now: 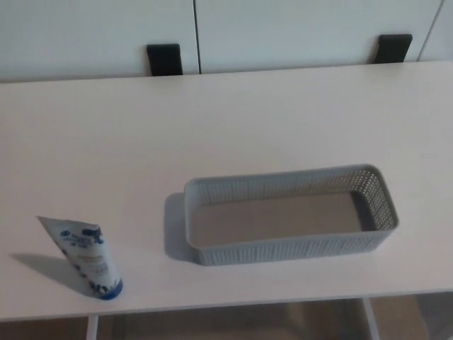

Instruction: The robot walks towards a table in front, picks a shampoo with left hand and puts it in a small grey container

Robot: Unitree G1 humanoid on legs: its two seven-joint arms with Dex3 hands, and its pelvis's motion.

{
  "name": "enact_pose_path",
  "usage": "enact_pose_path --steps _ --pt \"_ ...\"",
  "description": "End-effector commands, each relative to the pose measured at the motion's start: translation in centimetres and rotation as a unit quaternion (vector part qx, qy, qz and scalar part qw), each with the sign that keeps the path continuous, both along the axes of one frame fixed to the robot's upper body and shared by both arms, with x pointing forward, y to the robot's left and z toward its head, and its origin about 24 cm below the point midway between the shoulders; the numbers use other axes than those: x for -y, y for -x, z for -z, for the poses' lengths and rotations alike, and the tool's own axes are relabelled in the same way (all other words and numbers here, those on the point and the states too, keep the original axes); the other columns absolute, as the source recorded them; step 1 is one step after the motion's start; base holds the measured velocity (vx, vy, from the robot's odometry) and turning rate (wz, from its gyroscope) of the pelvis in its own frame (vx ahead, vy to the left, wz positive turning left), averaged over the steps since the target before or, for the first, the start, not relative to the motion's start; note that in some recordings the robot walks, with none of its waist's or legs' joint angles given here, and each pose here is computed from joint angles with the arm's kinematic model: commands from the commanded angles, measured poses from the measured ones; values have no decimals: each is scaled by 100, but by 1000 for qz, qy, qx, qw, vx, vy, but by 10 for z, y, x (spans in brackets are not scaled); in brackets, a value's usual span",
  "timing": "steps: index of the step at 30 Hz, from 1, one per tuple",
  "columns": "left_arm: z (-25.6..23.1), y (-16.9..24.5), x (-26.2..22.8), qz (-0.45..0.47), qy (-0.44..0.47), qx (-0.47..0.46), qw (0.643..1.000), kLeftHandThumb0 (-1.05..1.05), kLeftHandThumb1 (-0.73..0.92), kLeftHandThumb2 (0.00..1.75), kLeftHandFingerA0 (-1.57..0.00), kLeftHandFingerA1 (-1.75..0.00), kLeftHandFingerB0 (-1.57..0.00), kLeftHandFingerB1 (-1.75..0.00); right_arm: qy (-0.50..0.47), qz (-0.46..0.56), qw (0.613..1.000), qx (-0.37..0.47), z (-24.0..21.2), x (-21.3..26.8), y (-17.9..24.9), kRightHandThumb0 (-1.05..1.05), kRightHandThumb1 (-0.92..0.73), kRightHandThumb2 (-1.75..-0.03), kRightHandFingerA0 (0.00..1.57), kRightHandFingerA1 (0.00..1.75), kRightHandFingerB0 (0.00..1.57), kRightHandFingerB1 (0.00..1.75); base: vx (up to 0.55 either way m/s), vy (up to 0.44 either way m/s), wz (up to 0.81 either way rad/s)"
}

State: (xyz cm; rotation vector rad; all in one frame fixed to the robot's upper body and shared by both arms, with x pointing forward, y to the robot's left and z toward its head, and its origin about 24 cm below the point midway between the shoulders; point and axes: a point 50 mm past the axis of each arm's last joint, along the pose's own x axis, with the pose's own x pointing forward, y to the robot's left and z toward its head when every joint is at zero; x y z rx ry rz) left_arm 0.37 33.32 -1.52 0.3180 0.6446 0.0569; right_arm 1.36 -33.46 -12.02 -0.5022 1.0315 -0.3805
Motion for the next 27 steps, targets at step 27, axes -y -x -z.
enact_pose_path --steps 27 --pt "-141 -107 14 116 103 316 936 -32 30 87 0 -49 0 -49 16 16 997 -70 -2 14 17 -18 -61 -58 59 42 44 37 0 0 0"
